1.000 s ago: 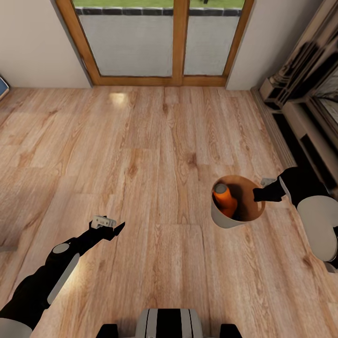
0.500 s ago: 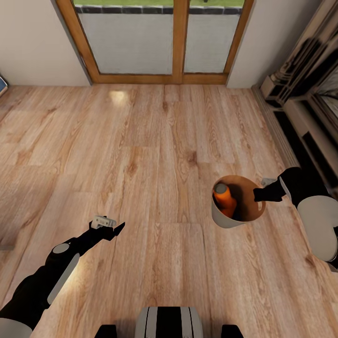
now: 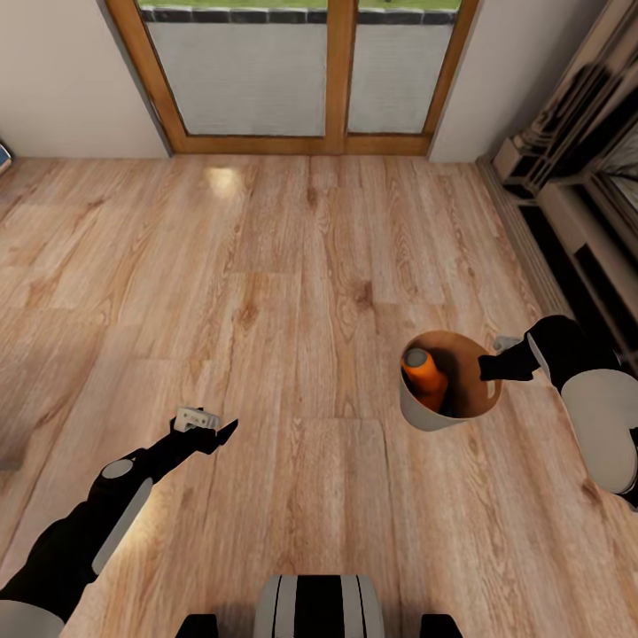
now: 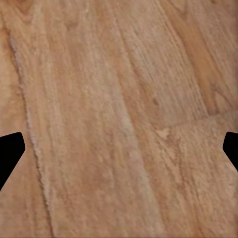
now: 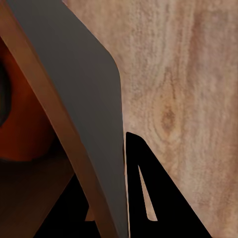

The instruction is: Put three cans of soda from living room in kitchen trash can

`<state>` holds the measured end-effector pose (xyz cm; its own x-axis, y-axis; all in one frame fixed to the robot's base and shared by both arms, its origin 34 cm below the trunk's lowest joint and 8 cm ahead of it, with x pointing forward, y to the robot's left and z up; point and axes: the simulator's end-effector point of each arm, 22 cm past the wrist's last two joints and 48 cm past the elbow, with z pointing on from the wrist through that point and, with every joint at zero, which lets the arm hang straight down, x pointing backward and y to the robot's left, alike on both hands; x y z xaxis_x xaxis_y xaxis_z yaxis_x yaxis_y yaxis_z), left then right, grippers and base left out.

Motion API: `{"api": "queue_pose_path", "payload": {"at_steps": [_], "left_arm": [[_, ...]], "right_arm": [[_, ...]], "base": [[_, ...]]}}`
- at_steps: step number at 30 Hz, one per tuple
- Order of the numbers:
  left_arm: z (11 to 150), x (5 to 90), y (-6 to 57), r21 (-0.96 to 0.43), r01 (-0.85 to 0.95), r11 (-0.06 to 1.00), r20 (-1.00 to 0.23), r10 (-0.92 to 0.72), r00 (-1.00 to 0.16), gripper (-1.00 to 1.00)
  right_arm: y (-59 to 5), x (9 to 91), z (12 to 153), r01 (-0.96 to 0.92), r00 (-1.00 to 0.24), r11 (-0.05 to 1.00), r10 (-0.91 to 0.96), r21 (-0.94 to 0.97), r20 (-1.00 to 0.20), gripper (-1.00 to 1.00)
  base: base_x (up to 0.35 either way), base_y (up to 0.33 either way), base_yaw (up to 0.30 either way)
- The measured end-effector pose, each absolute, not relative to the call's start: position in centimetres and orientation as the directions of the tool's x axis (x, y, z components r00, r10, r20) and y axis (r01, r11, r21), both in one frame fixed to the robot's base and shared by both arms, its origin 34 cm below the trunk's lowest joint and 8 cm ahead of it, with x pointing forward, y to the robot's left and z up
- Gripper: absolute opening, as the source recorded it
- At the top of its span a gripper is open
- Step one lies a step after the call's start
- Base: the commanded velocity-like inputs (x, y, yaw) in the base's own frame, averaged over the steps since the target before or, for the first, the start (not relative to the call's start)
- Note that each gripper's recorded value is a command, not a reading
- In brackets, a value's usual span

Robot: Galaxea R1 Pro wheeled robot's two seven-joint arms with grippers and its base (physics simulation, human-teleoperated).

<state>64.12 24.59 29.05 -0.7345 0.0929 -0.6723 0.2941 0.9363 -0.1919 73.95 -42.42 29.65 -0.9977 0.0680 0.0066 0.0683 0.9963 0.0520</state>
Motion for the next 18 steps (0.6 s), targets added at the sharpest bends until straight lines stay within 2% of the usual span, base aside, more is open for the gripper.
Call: {"api": "queue_pose_path", "payload": {"at_steps": [18], "left_arm": [[26.6, 63.5, 24.5, -0.194, 0.292, 0.936, -0.671, 0.091, -0.736, 1.00]], "right_arm": [[-42.6, 73.3, 27.2, 0.068, -0.998, 0.997, 0.067, 0.049, 0.006, -1.00]], "base": [[0.000, 0.000, 0.000]]}}
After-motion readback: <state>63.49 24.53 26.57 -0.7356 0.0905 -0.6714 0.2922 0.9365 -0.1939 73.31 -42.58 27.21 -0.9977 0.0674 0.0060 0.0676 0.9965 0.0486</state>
